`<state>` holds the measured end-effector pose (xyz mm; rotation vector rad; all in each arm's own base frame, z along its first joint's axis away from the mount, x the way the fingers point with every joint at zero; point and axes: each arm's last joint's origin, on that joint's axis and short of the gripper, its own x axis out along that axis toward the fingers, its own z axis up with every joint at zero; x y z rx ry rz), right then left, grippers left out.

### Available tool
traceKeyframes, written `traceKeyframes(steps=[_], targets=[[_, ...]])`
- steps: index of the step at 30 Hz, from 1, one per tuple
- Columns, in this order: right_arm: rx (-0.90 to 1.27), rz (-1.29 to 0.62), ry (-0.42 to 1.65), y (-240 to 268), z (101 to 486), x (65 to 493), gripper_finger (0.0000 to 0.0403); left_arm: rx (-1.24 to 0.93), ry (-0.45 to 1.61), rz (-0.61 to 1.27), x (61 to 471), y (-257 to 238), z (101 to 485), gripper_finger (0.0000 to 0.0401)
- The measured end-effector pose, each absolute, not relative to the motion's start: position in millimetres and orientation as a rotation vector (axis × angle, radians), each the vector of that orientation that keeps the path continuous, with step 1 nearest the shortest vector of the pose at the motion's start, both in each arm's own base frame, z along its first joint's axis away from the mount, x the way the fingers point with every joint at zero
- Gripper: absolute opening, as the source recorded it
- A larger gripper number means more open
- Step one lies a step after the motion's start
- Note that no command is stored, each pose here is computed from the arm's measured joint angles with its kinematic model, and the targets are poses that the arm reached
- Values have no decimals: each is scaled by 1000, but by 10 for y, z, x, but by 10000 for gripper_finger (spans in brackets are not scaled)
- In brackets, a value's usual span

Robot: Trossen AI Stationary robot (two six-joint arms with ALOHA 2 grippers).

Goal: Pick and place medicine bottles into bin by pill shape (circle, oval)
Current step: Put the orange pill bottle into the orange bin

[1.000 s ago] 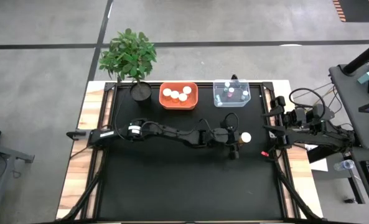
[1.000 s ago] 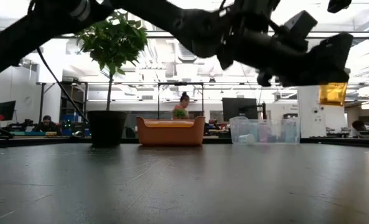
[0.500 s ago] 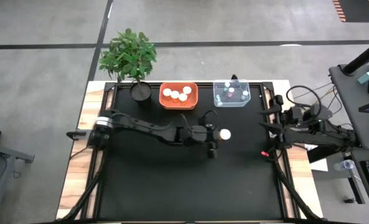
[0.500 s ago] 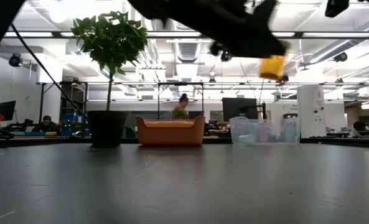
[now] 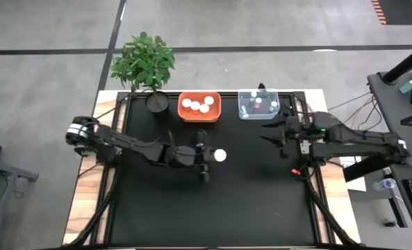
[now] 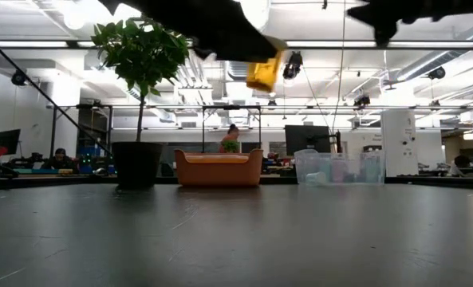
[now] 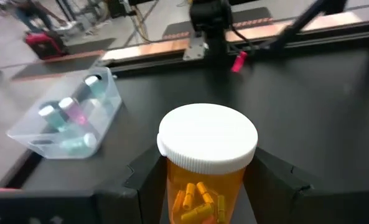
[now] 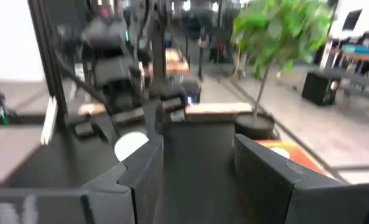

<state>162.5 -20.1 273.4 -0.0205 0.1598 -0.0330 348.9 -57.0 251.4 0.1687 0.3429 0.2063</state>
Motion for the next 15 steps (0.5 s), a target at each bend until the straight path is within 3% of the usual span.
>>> traceKeyframes(steps=[9,15], targets=[[-104,165,361,-156,2581,2173,185,-7,353,101,2964,-535,2411,166],[-223,270,327,-51,2770,2546,185,-114,378,32,2747,-516,2304,166]])
